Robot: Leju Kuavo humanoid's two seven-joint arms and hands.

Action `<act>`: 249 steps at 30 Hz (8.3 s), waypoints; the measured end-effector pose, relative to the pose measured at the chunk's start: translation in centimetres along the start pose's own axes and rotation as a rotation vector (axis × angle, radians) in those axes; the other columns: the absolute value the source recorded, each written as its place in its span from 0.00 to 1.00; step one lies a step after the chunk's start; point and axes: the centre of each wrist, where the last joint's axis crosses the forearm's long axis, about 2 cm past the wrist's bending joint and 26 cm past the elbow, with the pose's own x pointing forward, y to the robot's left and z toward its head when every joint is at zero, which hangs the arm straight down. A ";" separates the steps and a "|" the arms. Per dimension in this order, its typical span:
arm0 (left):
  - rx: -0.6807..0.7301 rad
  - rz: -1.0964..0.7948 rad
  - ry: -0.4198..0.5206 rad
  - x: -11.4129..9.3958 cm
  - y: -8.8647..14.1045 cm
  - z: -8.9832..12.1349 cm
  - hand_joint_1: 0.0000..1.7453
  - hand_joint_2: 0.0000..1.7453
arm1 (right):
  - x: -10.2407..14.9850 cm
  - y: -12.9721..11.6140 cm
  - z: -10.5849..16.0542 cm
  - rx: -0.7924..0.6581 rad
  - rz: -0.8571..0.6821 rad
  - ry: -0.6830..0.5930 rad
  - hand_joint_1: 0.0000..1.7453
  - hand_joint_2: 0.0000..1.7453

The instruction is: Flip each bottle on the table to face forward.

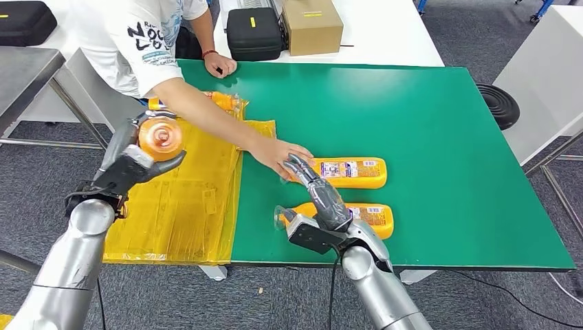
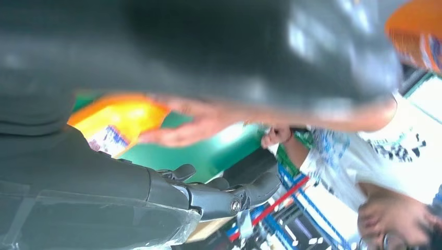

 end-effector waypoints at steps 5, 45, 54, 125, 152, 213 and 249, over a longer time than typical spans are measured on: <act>-0.215 -0.254 0.095 -1.0 0.1 -0.8 1.00 1.00 | 0.4 -1.4 0.8 -0.063 0.027 0.021 0.00 1.00; -0.772 -0.721 0.447 -8.0 -6.0 5.3 0.99 1.00 | 1.3 -5.2 2.2 -0.220 0.061 0.000 0.00 1.00; -0.898 -0.722 0.499 -9.0 -6.1 3.4 0.40 1.00 | 1.2 -5.3 1.9 -0.231 0.047 0.000 0.00 1.00; -1.073 -0.223 0.331 -10.6 1.6 2.0 0.00 0.00 | -0.4 -3.6 3.2 -0.234 -0.020 0.067 0.00 1.00; -0.450 0.368 -0.110 -6.1 -1.7 3.4 0.00 1.00 | -0.3 -3.4 3.3 -0.151 0.046 0.148 0.00 1.00; 0.095 0.449 0.057 3.5 -12.6 14.0 0.00 1.00 | -7.8 -11.9 6.6 0.510 0.284 0.392 0.00 1.00; 0.087 0.536 0.065 4.0 -12.6 14.7 0.00 1.00 | -9.3 -12.6 10.6 0.663 0.285 0.522 1.00 1.00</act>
